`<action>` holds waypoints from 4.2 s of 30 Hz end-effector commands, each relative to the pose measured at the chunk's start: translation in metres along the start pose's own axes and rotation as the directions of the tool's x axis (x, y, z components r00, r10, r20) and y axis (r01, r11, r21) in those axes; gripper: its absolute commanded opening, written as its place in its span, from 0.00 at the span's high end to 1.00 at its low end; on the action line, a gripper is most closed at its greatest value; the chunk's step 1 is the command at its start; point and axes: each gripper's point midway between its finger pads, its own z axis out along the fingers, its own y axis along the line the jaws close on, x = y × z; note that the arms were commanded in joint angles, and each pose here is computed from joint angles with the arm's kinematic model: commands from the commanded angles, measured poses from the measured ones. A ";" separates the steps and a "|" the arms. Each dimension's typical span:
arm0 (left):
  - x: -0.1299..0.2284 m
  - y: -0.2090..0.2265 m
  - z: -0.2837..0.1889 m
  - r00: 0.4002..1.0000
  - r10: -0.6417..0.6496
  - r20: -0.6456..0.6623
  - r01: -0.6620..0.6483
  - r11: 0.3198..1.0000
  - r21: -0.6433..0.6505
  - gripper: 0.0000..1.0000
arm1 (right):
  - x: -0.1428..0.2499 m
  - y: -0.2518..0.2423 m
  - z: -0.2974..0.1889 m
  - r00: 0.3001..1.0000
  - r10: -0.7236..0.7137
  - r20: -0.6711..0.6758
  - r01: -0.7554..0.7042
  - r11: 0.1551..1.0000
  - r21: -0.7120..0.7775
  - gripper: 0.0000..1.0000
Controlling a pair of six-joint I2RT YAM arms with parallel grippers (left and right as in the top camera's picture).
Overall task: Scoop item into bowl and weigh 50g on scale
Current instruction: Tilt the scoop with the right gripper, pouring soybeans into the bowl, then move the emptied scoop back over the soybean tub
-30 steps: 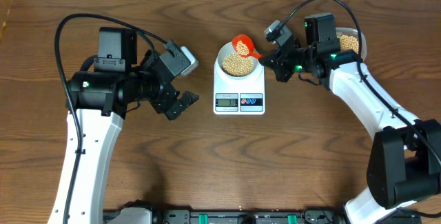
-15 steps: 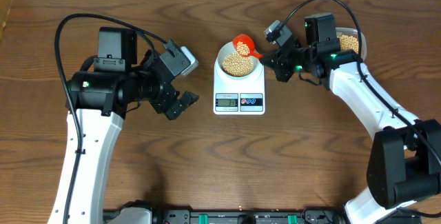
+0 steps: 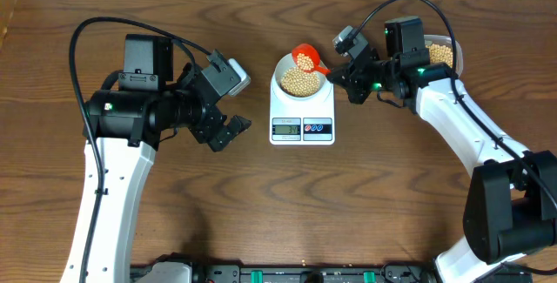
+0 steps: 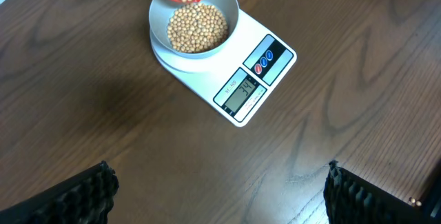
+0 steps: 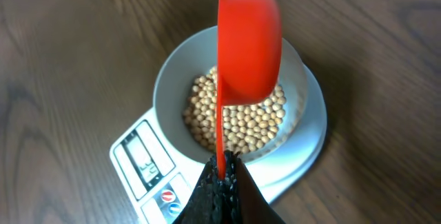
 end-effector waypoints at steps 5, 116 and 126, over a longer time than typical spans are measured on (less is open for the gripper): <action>-0.006 0.000 -0.005 1.000 0.012 0.022 -0.012 1.000 0.000 0.02 | -0.001 0.012 0.004 0.999 -0.028 0.015 0.029 0.998 -0.062 0.99; -0.006 0.000 -0.005 1.000 0.012 0.022 -0.012 1.000 0.000 0.02 | -0.024 0.012 -0.010 0.936 -0.324 -0.139 0.350 0.898 0.265 0.99; -0.006 0.000 -0.005 1.000 0.012 0.022 -0.012 1.000 0.000 0.02 | -0.045 -0.043 -0.109 0.981 -0.171 -0.087 0.189 0.781 0.595 0.99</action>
